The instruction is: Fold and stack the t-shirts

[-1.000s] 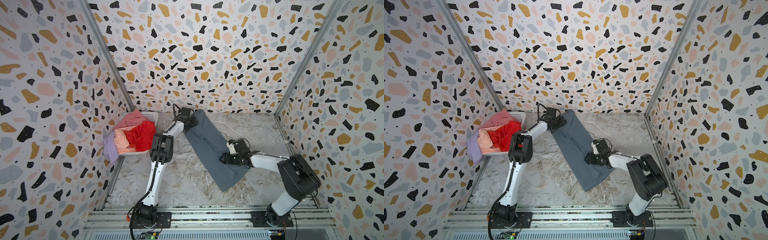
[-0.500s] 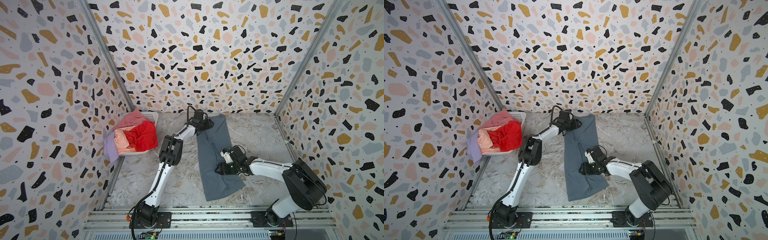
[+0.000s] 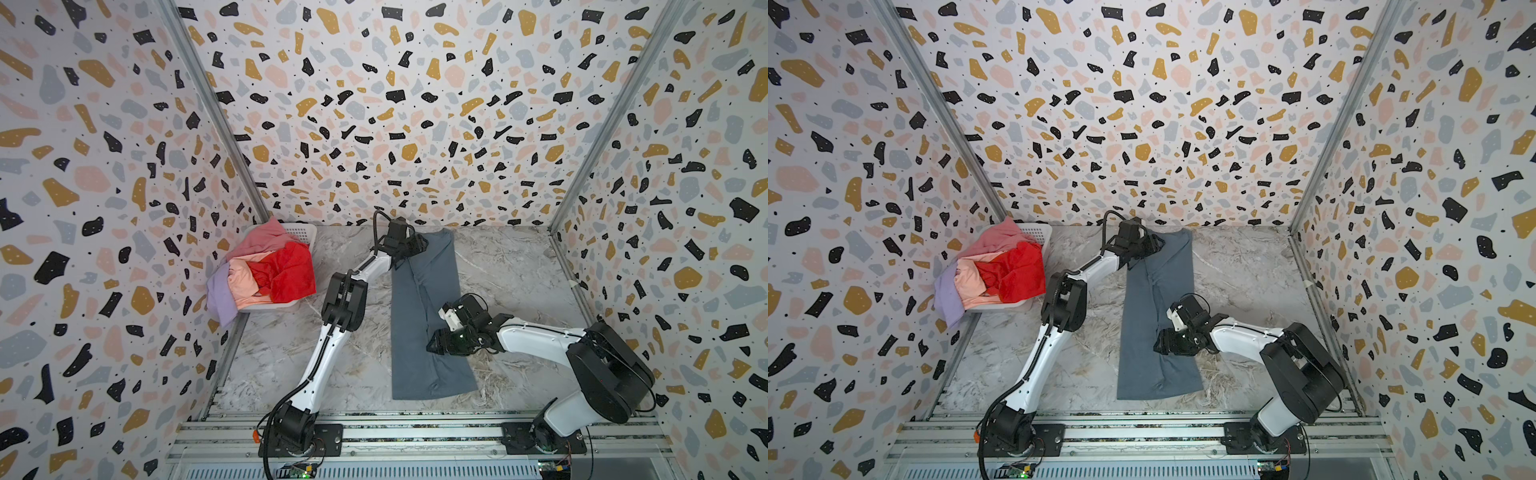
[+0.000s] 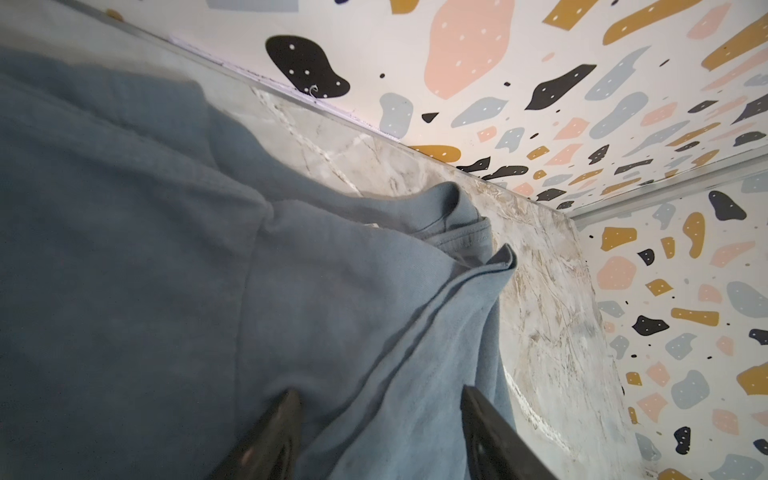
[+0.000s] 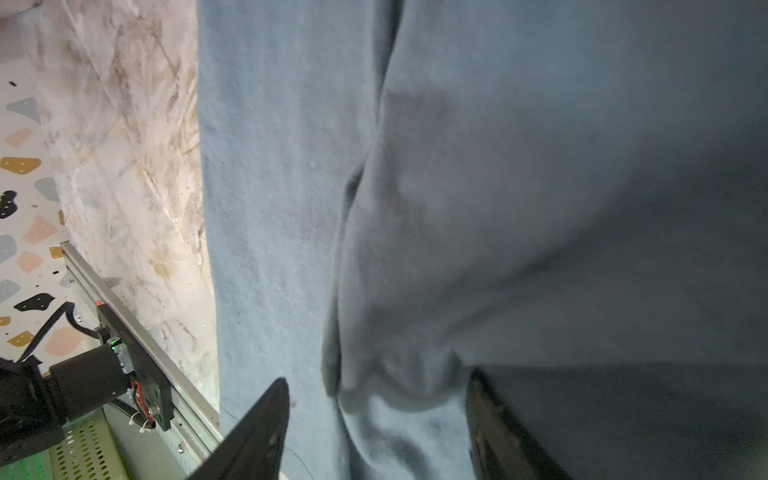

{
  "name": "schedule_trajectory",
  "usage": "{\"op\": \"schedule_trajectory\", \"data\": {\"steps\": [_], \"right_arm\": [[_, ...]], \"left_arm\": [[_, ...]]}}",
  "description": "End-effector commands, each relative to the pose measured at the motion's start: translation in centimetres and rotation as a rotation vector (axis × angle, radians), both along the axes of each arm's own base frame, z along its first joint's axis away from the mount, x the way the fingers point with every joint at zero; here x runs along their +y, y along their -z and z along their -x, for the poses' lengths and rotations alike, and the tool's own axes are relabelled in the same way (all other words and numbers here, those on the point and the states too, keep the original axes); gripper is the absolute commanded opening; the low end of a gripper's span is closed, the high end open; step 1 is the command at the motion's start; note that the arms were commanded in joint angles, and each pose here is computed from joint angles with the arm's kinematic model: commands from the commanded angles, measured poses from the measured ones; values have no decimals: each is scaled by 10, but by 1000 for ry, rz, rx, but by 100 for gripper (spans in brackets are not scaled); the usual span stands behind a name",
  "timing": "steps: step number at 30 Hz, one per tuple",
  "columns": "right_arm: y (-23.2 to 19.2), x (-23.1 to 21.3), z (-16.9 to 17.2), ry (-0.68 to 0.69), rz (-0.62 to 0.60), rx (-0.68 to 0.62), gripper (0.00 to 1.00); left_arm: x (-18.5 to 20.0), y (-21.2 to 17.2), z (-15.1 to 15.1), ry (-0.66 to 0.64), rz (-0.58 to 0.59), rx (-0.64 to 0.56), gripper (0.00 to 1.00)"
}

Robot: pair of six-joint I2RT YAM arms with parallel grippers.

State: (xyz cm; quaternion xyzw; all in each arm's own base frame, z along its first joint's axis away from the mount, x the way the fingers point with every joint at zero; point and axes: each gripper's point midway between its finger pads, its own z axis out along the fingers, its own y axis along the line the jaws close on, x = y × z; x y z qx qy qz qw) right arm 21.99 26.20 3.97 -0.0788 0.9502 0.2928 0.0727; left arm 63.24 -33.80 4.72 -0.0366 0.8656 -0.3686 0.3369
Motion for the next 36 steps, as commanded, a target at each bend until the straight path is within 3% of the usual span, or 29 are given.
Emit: {"op": "schedule_trajectory", "data": {"steps": [1,7,11,18,29,36], "right_arm": [[-4,-19,0,37,88,15,68],[-66,-7,-33,3,15,-194,69],[-83,-23,-52,74,26,-232,69],[-84,-57,-55,202,-15,-173,68],[-35,-80,31,135,10,34,66],[-12,-97,80,119,108,121,66]], "left_arm": [[31,37,-1,-61,-30,101,64],[3,-106,22,150,118,-87,65],[13,-153,62,202,96,-108,66],[59,-121,183,245,-86,111,65],[116,-44,408,367,-267,453,57],[122,-20,486,406,-253,569,56]]}}
